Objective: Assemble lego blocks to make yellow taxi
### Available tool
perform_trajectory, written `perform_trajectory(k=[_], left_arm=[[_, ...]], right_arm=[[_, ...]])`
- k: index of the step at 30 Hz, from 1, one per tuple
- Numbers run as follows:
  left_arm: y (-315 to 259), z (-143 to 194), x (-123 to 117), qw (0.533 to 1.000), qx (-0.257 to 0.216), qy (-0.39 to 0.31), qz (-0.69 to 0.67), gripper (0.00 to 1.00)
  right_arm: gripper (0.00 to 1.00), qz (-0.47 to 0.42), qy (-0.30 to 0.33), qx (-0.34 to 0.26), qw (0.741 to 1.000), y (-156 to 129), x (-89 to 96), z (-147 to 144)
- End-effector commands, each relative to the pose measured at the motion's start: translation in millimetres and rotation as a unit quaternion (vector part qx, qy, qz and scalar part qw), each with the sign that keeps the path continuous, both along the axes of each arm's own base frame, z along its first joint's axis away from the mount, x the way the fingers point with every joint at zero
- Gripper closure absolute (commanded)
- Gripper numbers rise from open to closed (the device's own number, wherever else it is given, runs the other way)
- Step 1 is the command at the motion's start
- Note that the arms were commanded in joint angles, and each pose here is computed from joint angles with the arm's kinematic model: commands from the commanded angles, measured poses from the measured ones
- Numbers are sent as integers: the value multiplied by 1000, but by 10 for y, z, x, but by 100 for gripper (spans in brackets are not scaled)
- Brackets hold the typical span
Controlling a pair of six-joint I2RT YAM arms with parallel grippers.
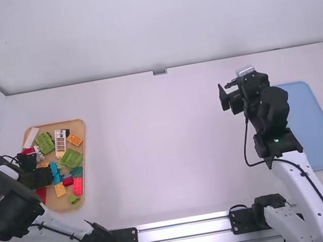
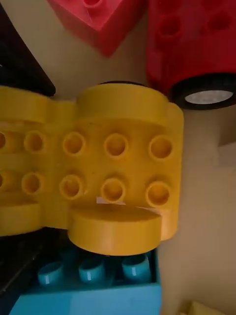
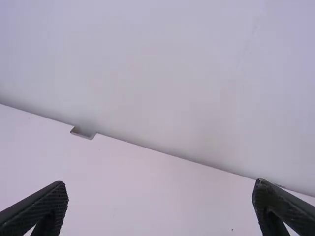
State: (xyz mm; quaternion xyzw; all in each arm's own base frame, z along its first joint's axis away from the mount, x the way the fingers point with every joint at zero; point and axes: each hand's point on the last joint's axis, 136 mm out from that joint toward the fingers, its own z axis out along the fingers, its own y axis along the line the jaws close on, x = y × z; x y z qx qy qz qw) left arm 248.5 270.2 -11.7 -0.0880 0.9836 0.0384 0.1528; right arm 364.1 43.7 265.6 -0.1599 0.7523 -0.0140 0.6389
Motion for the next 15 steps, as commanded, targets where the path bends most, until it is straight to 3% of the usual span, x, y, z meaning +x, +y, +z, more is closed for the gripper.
perform_trajectory(k=[1, 6, 8, 15], left_arm=[[-53, -78, -41, 1000, -9, 12, -6, 30], [-46, -89, -90, 1000, -8, 24, 5, 33], [-67, -95, -107, 1000, -12, 28, 4, 41], [-18, -69, -65, 999, -14, 14, 50, 55]], right_arm=[[1, 3, -19, 3, 1000, 22, 32, 187], [1, 1, -25, 15, 1000, 22, 38, 224], [1, 1, -27, 14, 1000, 21, 39, 236], [1, 1, -27, 14, 1000, 22, 39, 233]])
